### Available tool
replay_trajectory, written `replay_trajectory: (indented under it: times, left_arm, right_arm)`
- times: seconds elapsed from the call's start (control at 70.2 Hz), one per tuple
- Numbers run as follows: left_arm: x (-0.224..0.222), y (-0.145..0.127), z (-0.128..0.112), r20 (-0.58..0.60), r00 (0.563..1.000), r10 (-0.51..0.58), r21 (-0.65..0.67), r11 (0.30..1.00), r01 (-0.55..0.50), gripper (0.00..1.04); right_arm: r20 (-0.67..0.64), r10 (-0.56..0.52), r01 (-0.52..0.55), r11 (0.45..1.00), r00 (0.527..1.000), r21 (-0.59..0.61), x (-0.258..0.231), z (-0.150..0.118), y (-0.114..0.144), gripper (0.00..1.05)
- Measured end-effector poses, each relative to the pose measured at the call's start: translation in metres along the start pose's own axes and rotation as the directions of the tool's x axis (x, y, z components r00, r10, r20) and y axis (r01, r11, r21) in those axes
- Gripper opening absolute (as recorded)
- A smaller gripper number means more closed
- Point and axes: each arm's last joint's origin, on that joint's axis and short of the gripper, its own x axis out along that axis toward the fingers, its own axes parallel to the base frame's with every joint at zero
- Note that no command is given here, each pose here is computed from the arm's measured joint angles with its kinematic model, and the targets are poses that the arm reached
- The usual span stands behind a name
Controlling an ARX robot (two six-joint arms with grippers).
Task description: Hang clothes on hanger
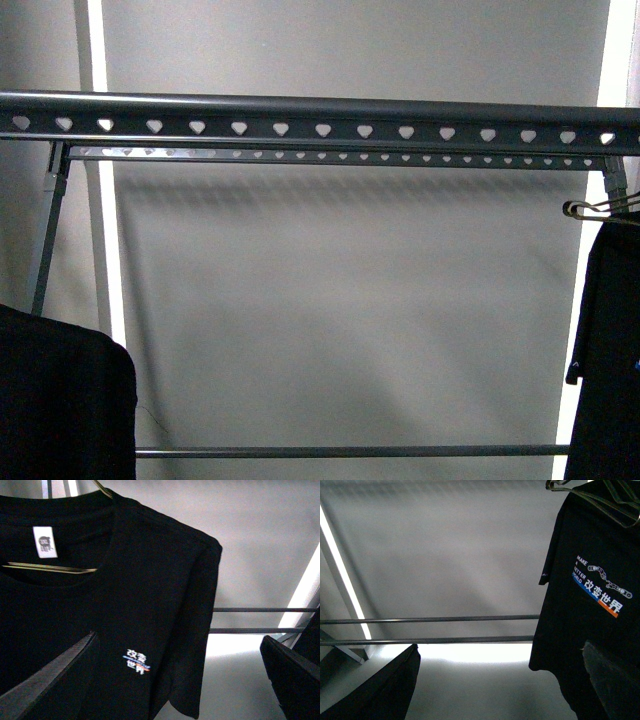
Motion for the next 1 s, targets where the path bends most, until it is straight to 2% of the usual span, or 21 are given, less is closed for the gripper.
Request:
replay_trajectory:
  times: [0.256,0.356,0.427,0.484,0.57,0.698,0.74,0.769,0.797,0.854,0.94,0.997]
  left_arm:
    - [0.000,0.000,0.000,0.000,1.000,-0.001,0.000,1.000,0.001,0.98]
    - [0.005,-0.003,0.004,-0.004,0.994,-0.109,0.079,0.991,0.109,0.98]
    - [0.018,-0.010,0.034,0.066,0.997,-0.029,0.068,0.997,0.025,0.98]
    - [0.031,-0.014,0.067,0.120,0.990,0.070,-0.009,0.998,-0.070,0.98]
    - [0.056,-0.021,0.106,0.077,0.974,0.212,-0.137,0.970,-0.200,0.98]
    - [0.105,-0.039,0.150,-0.003,0.941,0.337,-0.311,0.894,-0.321,0.98]
    - [0.124,-0.041,0.161,-0.092,0.938,0.335,-0.373,0.862,-0.344,0.98]
    - [0.142,-0.041,0.166,-0.204,0.935,0.291,-0.435,0.829,-0.353,0.98]
    - [0.154,-0.039,0.166,-0.299,0.918,0.259,-0.479,0.792,-0.379,0.98]
    - [0.173,-0.033,0.153,-0.449,0.841,0.301,-0.556,0.643,-0.527,0.98]
    - [0.186,-0.027,0.136,-0.519,0.795,0.316,-0.583,0.549,-0.599,0.98]
    - [0.191,-0.023,0.132,-0.521,0.785,0.336,-0.601,0.510,-0.616,0.98]
  right_arm:
    - [0.000,0.000,0.000,1.000,1.000,0.000,0.000,0.000,0.000,0.97]
    - [0.000,0.000,0.000,1.000,1.000,0.000,0.000,0.000,0.000,0.97]
    - [0.000,0.000,0.000,1.000,1.000,0.000,0.000,0.000,0.000,0.97]
    - [0.000,0.000,0.000,1.000,1.000,0.000,0.000,0.000,0.000,0.97]
    - [0.000,0.000,0.000,1.000,1.000,0.000,0.000,0.000,0.000,0.97]
    - [0.000,0.001,-0.001,1.000,1.000,0.000,0.000,0.000,0.000,0.97]
    - [0.000,0.000,0.000,1.000,1.000,0.000,0.000,0.000,0.000,0.97]
    - [0.000,0.000,0.000,1.000,1.000,0.000,0.000,0.000,0.000,0.97]
    - [0.000,0.000,0.000,1.000,1.000,0.000,0.000,0.000,0.000,0.97]
    - [0.000,0.000,0.000,1.000,1.000,0.000,0.000,0.000,0.000,0.97]
    - [0.000,0.000,0.000,1.000,1.000,0.000,0.000,0.000,0.000,0.97]
    - [0.000,0.000,0.000,1.000,1.000,0.000,0.000,0.000,0.000,0.97]
